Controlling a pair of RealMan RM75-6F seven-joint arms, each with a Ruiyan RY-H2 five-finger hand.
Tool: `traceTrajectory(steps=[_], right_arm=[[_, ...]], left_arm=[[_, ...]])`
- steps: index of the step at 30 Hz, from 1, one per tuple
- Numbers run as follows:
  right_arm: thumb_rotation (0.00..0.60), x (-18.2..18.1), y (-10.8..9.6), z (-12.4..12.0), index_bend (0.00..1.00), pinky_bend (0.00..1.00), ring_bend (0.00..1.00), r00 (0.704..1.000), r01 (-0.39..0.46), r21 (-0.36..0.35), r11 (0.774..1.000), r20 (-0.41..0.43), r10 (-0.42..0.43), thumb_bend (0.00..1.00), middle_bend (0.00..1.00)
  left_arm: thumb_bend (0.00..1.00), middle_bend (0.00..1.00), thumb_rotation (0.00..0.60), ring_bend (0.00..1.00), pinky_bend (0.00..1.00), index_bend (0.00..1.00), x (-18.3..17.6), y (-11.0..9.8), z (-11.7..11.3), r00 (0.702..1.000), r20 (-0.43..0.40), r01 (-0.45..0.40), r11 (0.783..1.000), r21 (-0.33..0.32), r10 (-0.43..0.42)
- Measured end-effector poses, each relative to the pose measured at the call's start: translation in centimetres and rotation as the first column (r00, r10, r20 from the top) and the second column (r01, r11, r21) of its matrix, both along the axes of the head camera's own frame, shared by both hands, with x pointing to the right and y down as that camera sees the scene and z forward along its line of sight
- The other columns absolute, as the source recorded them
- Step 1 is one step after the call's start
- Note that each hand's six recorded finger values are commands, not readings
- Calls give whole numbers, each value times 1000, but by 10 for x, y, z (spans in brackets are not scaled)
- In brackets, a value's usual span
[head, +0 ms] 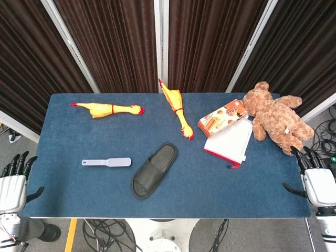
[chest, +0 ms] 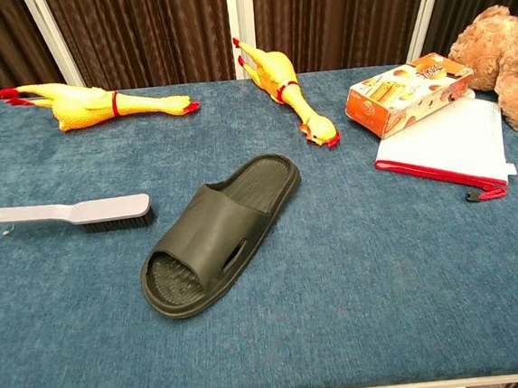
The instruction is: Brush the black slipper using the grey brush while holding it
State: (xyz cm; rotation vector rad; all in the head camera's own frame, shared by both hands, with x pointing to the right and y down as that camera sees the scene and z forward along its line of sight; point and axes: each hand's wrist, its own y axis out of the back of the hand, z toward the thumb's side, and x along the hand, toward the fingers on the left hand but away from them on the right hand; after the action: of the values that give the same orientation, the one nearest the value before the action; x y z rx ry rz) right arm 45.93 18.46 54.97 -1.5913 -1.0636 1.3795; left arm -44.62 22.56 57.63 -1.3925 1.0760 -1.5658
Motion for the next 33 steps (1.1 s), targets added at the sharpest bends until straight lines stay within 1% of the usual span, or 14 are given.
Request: traceTrajectory(steps=[6,9,13,16,19,22,24,26,30,33], right_arm=[[600,0,0,-1,19,91,31,1000,4,8,1000,-1,-4,0,182],[600,1,-2,-4,19,91,31,1000,5,18,1000,-5,-5,0,182],[600,0,-9,-9,19,91,31,1000,20,38,999,-17,-19,0,182],[600,-1,-15,-13,19,91,31,999,31,54,998,-28,-30,0,182],[600,-2,-22,-19,19,91,31,998,45,69,997,-46,-42,0,182],[600,-4,-25,-21,19,91,31,998,51,77,996,-46,-47,0,183],[600,-3,-25,-20,19,91,31,998,48,71,996,-45,-45,0,183],[600,-2,-25,-18,19,90,31,998,42,62,997,-46,-39,0,183],[600,0,-25,-15,22,90,31,999,35,57,998,-40,-33,0,184],[600,1,-24,-14,26,91,31,999,32,58,998,-38,-30,0,186]], left_arm=[[187,177,600,91,200,229,3,0,2,1000,0,-8,1000,-9,8],[187,177,600,91,200,229,6,-4,3,1000,-3,-18,1000,-11,18],[186,177,600,91,200,229,14,-16,9,998,-13,-60,998,-25,60],[186,177,600,91,201,229,26,-31,17,993,-46,-106,993,-49,104],[186,183,600,91,207,230,38,-45,32,985,-82,-157,982,-107,149],[186,208,600,122,215,244,51,-57,53,976,-110,-209,957,-199,190],[186,219,600,141,220,249,60,-64,70,971,-129,-232,934,-270,203],[187,221,600,141,225,252,66,-72,87,970,-143,-236,913,-332,198],[186,240,600,151,230,271,73,-89,115,976,-140,-210,893,-399,167],[186,324,600,240,269,336,81,-98,134,980,-140,-189,881,-433,141]])
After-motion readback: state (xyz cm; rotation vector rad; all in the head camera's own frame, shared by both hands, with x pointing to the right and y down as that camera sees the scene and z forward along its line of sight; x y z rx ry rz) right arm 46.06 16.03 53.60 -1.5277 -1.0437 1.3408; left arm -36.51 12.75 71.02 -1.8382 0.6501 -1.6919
